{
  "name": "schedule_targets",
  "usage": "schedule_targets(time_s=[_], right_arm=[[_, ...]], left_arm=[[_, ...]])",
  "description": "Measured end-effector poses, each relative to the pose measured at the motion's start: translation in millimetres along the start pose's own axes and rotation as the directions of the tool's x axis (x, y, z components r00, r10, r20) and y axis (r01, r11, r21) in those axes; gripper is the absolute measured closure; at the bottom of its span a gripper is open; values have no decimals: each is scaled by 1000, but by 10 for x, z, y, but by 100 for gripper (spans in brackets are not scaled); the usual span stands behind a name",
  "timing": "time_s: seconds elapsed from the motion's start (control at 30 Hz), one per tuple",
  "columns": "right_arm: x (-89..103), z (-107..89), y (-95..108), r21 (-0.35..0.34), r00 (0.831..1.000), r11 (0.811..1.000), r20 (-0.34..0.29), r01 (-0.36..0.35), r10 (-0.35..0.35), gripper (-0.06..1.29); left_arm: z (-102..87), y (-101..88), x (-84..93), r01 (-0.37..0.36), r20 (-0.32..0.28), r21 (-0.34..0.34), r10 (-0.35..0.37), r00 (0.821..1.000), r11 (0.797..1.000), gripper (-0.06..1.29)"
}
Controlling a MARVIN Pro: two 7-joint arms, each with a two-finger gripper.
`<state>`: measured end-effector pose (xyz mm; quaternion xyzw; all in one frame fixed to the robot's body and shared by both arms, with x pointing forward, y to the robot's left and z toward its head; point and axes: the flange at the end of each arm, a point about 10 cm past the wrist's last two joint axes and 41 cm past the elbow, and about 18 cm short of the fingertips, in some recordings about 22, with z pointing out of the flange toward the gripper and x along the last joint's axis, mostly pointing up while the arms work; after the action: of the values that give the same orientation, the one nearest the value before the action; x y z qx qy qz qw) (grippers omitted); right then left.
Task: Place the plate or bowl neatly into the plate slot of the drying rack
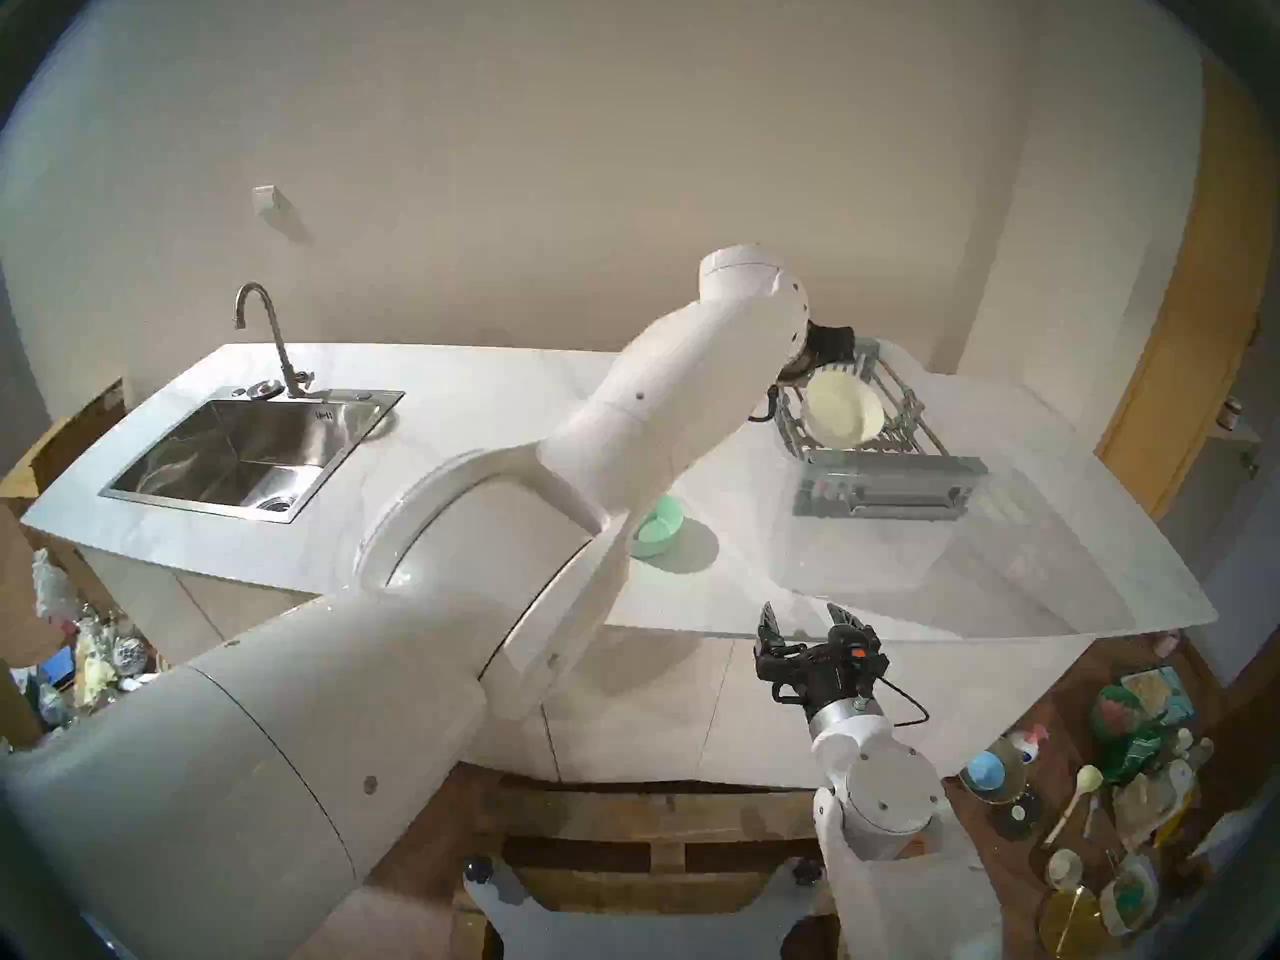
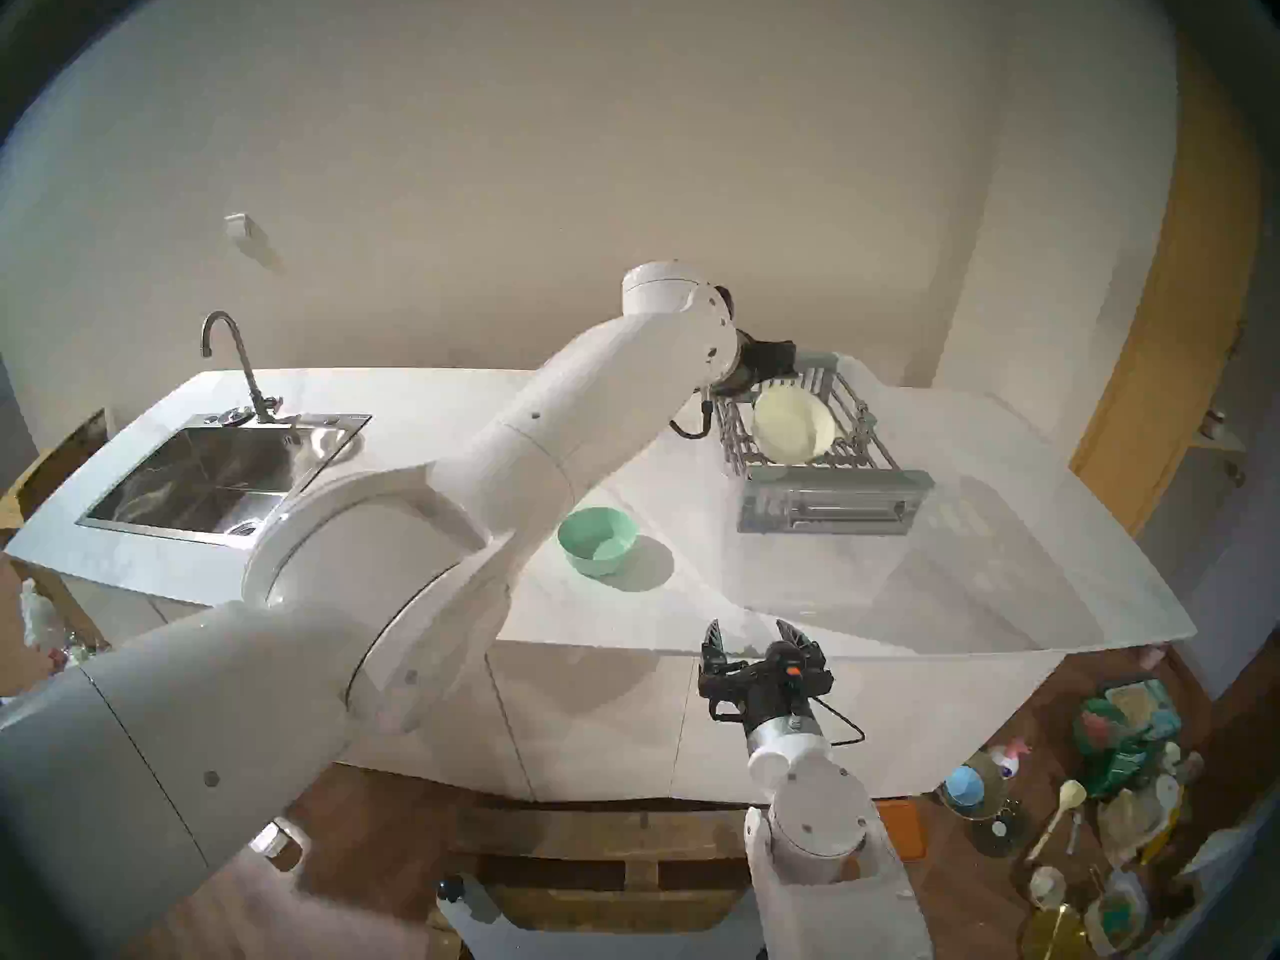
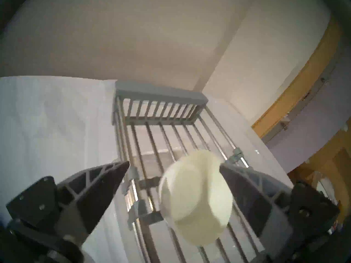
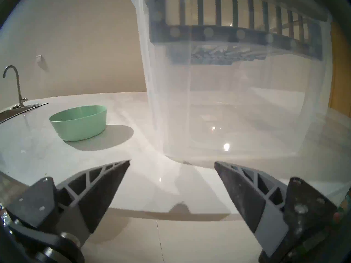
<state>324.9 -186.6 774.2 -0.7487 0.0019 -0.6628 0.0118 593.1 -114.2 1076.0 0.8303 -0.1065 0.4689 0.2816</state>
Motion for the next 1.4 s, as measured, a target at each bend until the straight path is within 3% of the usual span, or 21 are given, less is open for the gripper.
schedule_targets(time_s=[0.1, 0.27, 1.4], right_arm=[[2, -1, 0, 0, 1000, 1000, 0, 0, 0, 1], [3, -2, -1, 0, 1000, 1000, -1, 0, 0, 1], [4, -2, 0, 0, 1000, 1000, -1, 0, 0, 1]], left_arm=[[19, 41, 50, 0, -23, -69, -2, 1000, 998, -3], [52, 91, 68, -15, -54, -129, 8, 999, 991, -3], [89, 101, 68, -21, -92, -118, 10, 996, 993, -3]])
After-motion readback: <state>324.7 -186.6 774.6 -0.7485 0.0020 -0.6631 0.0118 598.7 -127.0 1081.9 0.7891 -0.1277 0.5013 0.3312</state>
